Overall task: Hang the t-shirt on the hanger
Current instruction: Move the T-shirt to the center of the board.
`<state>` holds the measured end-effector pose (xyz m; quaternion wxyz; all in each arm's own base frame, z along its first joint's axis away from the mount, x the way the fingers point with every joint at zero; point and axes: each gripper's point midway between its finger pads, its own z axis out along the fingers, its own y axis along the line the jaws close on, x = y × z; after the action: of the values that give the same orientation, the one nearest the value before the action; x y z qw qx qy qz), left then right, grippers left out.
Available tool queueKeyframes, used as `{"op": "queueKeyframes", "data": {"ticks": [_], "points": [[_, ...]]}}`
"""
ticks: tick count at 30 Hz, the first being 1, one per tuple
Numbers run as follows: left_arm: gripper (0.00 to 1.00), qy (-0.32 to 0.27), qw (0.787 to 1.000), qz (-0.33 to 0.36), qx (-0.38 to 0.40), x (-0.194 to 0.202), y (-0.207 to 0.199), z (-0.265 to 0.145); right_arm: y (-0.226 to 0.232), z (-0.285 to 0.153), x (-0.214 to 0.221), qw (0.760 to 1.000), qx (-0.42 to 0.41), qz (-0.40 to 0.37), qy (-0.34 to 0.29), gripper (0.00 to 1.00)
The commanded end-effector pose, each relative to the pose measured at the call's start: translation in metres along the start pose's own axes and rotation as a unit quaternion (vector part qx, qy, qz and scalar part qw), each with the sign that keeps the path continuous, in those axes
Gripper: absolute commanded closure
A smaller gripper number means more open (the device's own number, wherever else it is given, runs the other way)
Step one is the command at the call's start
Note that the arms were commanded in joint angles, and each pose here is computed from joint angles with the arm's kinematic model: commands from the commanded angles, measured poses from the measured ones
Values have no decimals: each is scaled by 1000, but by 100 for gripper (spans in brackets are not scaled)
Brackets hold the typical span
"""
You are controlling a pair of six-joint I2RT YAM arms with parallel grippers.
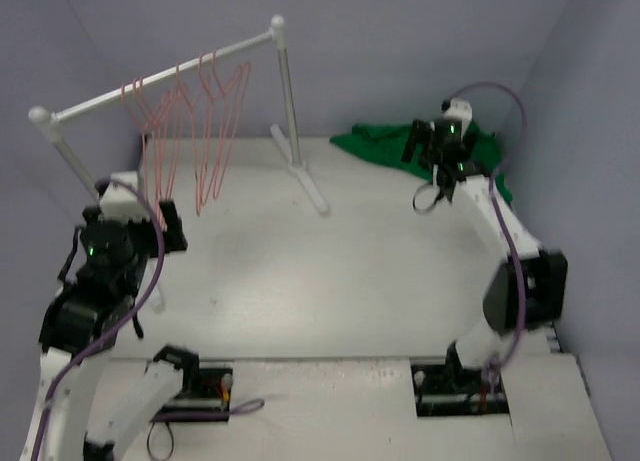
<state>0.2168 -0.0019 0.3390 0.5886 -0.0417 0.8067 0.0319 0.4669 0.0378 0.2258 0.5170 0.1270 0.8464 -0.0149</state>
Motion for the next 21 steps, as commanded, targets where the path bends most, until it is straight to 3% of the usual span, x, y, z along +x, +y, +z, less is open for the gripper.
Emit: {"op": "queueKeyframes", "data": {"ticks": [1,4,10,15,17,21], "points": [[16,-21,999,-17,30,-25,-14,1,4,66,-19,999,14,35,-6,4],[17,-13,998,-19,50,-23,-22,1,-5,129,3,998,13,43,32,7],[17,8,998,-11,59,-15,-26,3,-3,201,34,997,-18,29,66,9],[17,18,998,-7,64,-12,-28,3,-8,223,67,995,-19,10,94,14],[16,18,998,-6,66,-12,-28,3,-4,224,84,993,-39,3,114,33],[16,21,997,3,73,-9,-31,4,7,200,105,987,-65,-17,143,94]]}}
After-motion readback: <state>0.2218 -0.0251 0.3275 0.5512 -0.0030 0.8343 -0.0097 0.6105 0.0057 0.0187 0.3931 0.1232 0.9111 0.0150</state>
